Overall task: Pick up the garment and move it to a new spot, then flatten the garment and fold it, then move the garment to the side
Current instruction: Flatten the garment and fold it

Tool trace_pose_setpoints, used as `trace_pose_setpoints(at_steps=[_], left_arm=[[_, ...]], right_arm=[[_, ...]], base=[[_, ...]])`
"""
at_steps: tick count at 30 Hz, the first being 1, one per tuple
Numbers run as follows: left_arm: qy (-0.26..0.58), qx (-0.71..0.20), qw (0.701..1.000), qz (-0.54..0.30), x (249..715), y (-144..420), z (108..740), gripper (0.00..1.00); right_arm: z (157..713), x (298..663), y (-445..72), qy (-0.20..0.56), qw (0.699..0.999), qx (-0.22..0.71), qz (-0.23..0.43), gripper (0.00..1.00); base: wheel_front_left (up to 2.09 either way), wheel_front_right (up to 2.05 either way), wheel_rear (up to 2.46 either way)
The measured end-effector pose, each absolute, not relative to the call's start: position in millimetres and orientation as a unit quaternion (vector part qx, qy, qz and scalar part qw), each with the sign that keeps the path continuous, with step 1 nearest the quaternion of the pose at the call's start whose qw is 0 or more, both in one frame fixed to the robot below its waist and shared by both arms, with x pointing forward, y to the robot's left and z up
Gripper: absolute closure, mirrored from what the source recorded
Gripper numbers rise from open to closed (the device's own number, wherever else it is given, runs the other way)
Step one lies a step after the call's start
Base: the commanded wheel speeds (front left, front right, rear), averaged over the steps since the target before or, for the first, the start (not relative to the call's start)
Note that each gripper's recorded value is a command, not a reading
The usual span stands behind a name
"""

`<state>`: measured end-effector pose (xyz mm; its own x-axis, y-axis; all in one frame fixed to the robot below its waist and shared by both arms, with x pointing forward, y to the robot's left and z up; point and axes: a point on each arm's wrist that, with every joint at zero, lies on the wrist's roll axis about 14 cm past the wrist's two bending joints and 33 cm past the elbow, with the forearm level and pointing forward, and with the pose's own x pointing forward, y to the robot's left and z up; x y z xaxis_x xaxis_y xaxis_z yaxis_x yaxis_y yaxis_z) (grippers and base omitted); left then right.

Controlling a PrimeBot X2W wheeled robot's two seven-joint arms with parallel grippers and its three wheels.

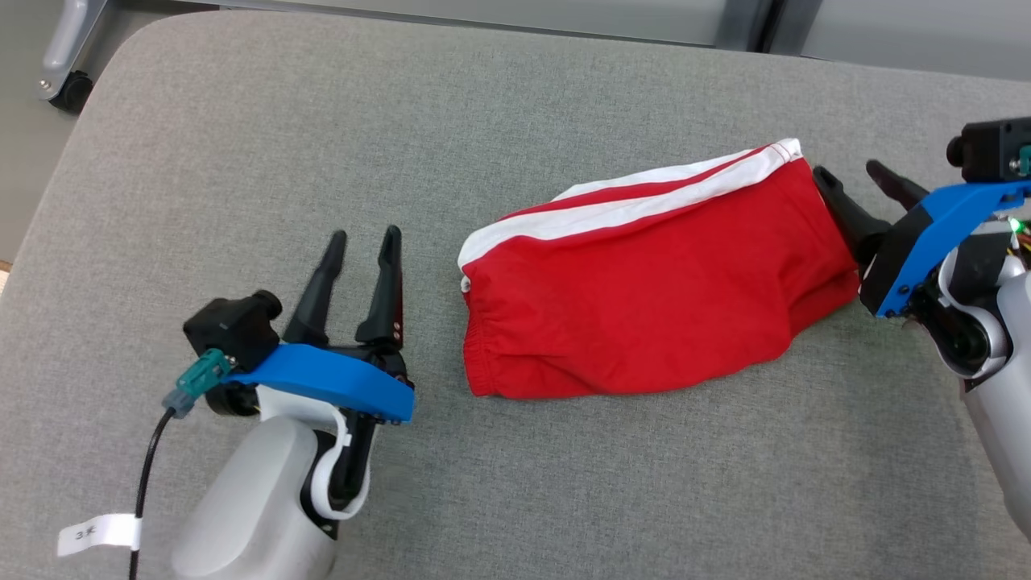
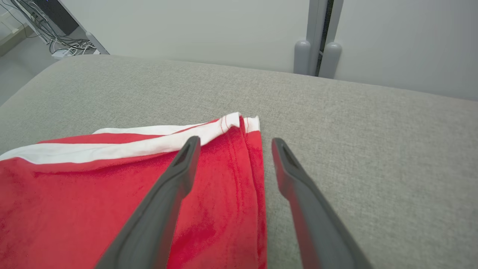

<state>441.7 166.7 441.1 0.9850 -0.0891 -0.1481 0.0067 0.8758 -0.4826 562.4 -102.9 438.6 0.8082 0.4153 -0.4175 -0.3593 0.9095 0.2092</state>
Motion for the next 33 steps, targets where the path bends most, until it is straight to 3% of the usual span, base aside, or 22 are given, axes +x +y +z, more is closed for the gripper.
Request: trace_pose_setpoints(at_steps=[8,20,21,22,27,33], left_arm=[[0.018,-0.124,0.991,-0.039,444,178,473,0.00],[0.018,-0.083,0.996,-0.014,444,198,465,0.00],[0.018,-0.082,0.996,-0.011,443,199,464,0.00],[0.019,-0.082,0.996,-0.010,442,200,463,0.00],[0.020,-0.086,0.996,-0.005,437,202,463,0.00],[0.016,-0.088,0.996,-0.013,433,196,467,0.00]], right_arm=[[407,557,-111,0.271,0.943,0.088,0.170,0.00],[365,567,-87,0.331,0.928,0.065,0.159,0.00],[364,566,-84,0.335,0.926,0.054,0.164,0.56],[364,565,-81,0.335,0.926,0.048,0.168,1.00],[367,552,-69,0.327,0.926,0.047,0.181,1.00],[383,542,-105,0.292,0.944,0.058,0.143,1.00]], base=[[0.00,0.00,0.00],[0.00,0.00,0.00],[0.00,0.00,0.00],[0.00,0.00,0.00],[0.00,0.00,0.00],[0.00,0.00,0.00]])
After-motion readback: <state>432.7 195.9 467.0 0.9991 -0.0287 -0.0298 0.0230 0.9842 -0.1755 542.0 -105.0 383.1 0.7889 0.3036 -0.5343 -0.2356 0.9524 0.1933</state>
